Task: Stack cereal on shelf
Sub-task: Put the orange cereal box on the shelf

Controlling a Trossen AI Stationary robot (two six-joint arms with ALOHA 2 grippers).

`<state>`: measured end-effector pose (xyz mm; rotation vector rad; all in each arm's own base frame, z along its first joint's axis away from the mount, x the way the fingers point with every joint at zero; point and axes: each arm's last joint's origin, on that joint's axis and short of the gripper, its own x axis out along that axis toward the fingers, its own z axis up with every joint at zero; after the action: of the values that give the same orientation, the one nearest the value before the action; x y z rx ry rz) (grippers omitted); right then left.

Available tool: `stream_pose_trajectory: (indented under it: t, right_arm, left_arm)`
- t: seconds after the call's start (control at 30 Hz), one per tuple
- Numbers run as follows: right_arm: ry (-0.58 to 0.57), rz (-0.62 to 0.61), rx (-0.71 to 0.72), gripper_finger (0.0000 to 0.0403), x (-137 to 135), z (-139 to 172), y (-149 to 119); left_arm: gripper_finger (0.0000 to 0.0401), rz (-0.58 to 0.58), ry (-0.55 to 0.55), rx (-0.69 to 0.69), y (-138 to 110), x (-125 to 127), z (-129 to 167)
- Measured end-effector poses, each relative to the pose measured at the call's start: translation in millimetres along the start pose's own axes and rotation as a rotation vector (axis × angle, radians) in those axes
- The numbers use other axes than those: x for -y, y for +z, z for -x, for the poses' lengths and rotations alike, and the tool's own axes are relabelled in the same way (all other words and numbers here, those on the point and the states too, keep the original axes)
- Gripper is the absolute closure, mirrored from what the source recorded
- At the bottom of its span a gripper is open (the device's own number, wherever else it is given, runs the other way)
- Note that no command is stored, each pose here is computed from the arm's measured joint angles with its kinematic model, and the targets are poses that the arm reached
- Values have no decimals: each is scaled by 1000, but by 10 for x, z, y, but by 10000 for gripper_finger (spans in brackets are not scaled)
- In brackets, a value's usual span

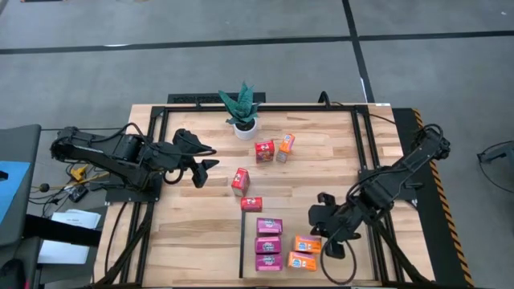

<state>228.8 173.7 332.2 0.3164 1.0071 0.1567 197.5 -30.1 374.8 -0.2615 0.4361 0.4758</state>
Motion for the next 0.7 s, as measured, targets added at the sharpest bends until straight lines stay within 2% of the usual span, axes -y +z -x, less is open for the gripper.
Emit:
stream_pose_trajectory:
  t: [0.13,0.3,0.4,0.57,0.7]
  right_arm:
    - [-45,-74,-69,391,10,72,-133]
    - [-10,-96,-79,378,-119,79,-233]
    - [18,-87,-57,379,-182,22,-219]
    - [13,-72,-8,391,-146,26,-143]
    - [6,-63,5,383,-100,12,-89]
  left_arm:
    - [146,-8,0,0,1,0,0]
    - [146,-10,0,0,0,0,0]
    - [146,-26,1,0,0,0,0]
    - [146,-27,15,8,2,-5,0]
    - [146,-27,16,9,3,-5,0]
